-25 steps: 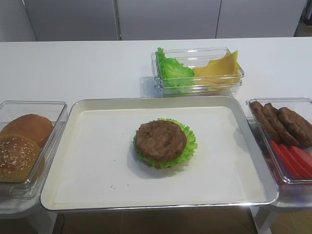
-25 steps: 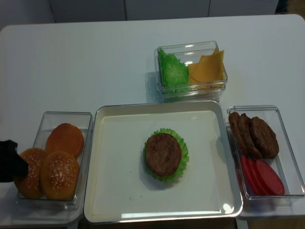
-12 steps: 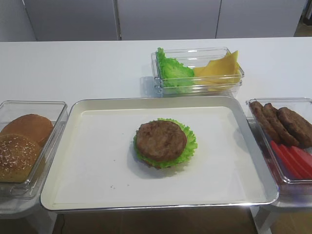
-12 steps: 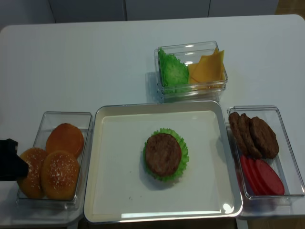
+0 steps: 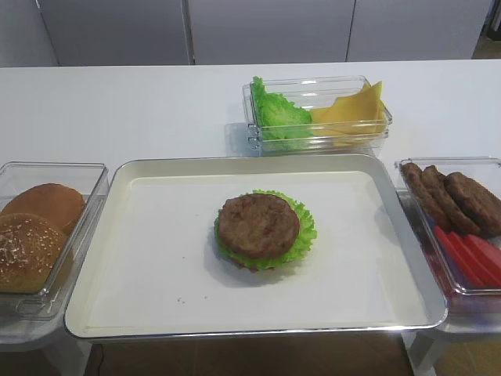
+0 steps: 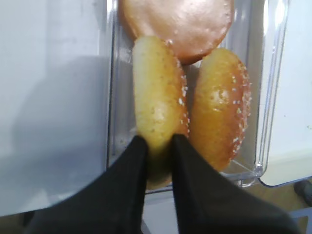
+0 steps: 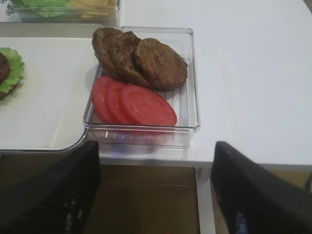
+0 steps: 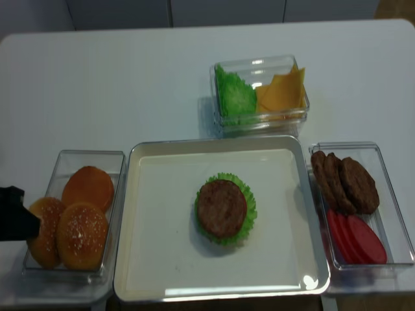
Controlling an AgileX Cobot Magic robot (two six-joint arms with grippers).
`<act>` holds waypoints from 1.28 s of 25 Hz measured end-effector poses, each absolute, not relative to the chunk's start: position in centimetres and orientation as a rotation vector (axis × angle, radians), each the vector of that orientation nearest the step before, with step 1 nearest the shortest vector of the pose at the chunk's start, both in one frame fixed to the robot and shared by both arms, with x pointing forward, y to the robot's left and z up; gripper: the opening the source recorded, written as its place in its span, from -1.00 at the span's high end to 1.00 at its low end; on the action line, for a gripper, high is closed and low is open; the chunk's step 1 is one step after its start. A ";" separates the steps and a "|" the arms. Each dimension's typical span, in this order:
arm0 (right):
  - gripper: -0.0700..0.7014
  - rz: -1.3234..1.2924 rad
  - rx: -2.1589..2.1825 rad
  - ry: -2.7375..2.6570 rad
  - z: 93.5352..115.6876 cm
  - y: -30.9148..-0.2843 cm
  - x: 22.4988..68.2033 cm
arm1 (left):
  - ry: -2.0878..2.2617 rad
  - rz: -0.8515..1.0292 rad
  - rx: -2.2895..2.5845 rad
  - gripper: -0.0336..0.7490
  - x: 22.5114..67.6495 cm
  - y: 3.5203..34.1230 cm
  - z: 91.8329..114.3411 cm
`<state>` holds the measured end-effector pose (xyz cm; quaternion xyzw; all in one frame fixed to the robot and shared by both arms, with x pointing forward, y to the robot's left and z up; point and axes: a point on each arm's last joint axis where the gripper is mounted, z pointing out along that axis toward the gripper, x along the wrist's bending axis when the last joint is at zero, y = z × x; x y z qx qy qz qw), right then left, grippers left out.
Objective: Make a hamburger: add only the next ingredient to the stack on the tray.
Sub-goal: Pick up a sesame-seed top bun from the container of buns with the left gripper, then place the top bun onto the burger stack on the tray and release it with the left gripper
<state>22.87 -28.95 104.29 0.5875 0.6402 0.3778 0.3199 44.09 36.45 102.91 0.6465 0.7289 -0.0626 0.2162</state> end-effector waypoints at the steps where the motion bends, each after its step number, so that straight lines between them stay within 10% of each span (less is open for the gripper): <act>1: -0.59 0.993 1.544 1.683 104.3 -29.0 22.9 | 2.012 -0.162 1.791 0.67 44.0 36.4 103.1; 32: -0.59 0.994 1.546 1.682 104.3 -29.0 22.9 | 1.505 -0.084 1.526 0.77 47.6 31.0 112.6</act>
